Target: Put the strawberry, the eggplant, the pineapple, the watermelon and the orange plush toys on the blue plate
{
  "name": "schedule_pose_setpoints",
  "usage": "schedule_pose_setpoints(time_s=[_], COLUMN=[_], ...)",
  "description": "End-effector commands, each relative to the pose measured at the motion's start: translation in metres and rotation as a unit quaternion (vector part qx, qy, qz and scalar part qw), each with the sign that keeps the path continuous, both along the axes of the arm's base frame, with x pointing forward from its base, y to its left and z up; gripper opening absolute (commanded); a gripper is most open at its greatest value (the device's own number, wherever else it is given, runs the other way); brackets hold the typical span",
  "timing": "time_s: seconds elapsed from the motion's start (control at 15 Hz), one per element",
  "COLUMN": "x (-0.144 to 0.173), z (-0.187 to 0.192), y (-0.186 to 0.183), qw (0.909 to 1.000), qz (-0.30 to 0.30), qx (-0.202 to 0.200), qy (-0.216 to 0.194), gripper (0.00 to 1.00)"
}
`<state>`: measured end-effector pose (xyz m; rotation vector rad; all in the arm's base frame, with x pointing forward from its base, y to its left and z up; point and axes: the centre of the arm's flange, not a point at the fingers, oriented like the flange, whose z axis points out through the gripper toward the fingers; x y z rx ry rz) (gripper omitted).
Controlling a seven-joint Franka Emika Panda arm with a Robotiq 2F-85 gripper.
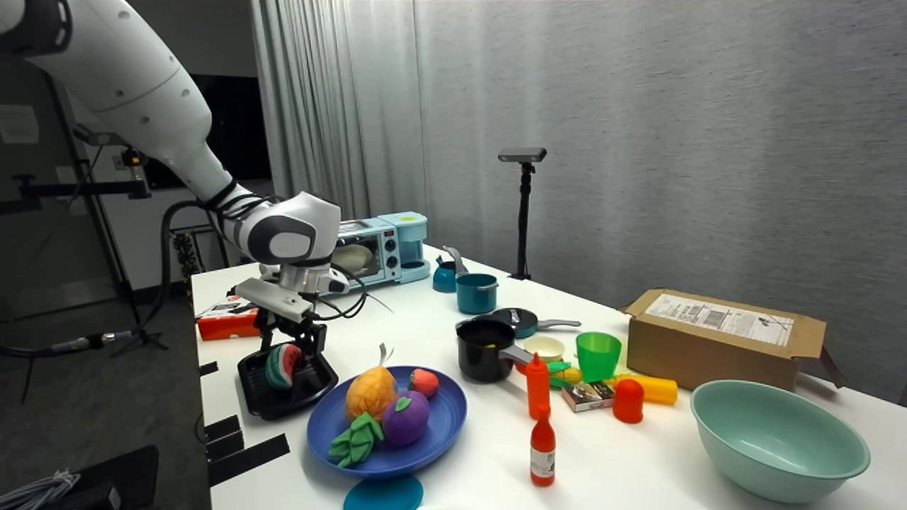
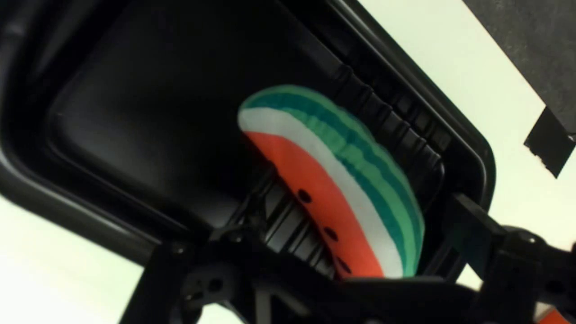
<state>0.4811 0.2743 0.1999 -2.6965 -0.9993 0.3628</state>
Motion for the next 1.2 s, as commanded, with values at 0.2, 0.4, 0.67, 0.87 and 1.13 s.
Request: schedule_pose_setpoints(time_s=[0.2,0.4,0.67,0.87,1.13], x=[0.009,0.014,0.027,0.043,0.068], z=[-0.011,0.004,0.039,0.069,0.094], y=[0.016,0.013,0.000,-0.037,-0.111], qw=[0.9993,0.9985,0.9964,0.9949,0.9861], qz=[0.030,0.041,0.062,0.023,-0.093], qx=[0.016,0.014,-0.007,-0.027,-0.047], qy=[-0.016,-0.034,-0.059,-0.095,-0.129], gripper=[0.56,0.34,0.04,0.02,0.03])
